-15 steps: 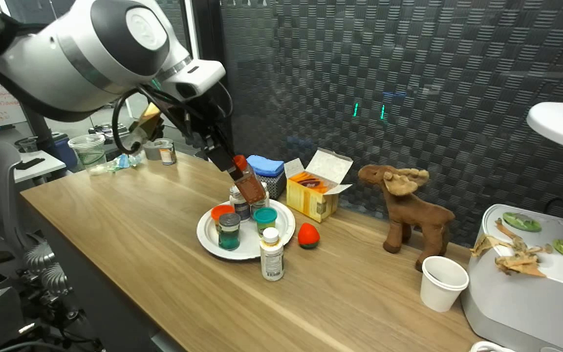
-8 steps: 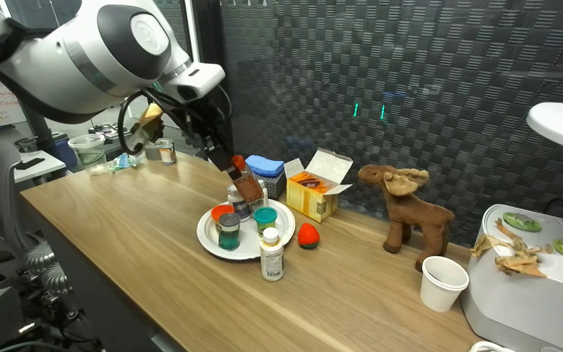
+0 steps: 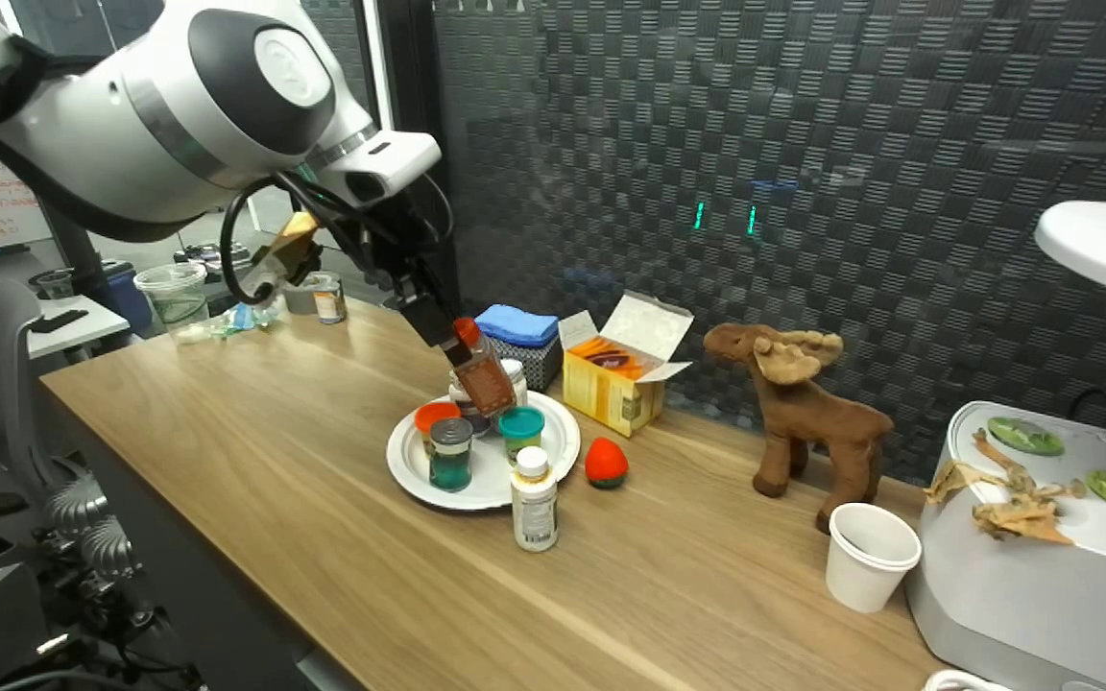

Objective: Put the bottles and orange plushie that are around the white plate on the white plate

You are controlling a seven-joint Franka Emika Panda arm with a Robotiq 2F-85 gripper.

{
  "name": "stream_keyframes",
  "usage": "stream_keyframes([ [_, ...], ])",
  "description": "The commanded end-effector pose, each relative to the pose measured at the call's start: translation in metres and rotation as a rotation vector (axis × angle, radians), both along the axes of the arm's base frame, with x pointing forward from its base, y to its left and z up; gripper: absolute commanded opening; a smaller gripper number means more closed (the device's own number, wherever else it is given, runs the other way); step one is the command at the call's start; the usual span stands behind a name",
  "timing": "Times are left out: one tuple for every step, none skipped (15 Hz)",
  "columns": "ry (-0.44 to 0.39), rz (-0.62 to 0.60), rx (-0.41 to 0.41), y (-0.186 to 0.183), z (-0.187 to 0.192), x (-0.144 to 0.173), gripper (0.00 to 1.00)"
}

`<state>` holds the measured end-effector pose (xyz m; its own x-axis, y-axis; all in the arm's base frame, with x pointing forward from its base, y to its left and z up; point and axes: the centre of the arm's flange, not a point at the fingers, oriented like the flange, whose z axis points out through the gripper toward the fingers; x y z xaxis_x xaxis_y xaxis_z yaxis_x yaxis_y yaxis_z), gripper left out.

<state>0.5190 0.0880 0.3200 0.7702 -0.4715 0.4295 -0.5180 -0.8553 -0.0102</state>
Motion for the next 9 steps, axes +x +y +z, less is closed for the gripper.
stream_keyframes([
  [0.012,-0.006,-0.021,0.0,0.0058,0.0068,0.24],
  [0.017,-0.002,-0.012,-0.0004,0.0051,0.0081,0.24],
  [0.019,-0.002,-0.008,-0.0002,0.0045,0.0089,0.24],
  [0.021,0.001,-0.004,0.0008,0.0041,0.0098,0.24],
  [0.022,0.003,-0.002,0.0013,0.0037,0.0105,0.24],
  [0.023,0.007,0.0,0.0019,0.0042,0.0116,0.24],
  [0.029,0.011,0.006,0.002,0.0038,0.0126,0.24],
  [0.032,0.011,0.007,0.0015,0.0026,0.0145,0.24],
  [0.039,0.01,0.016,0.0007,0.0014,0.0164,0.24],
])
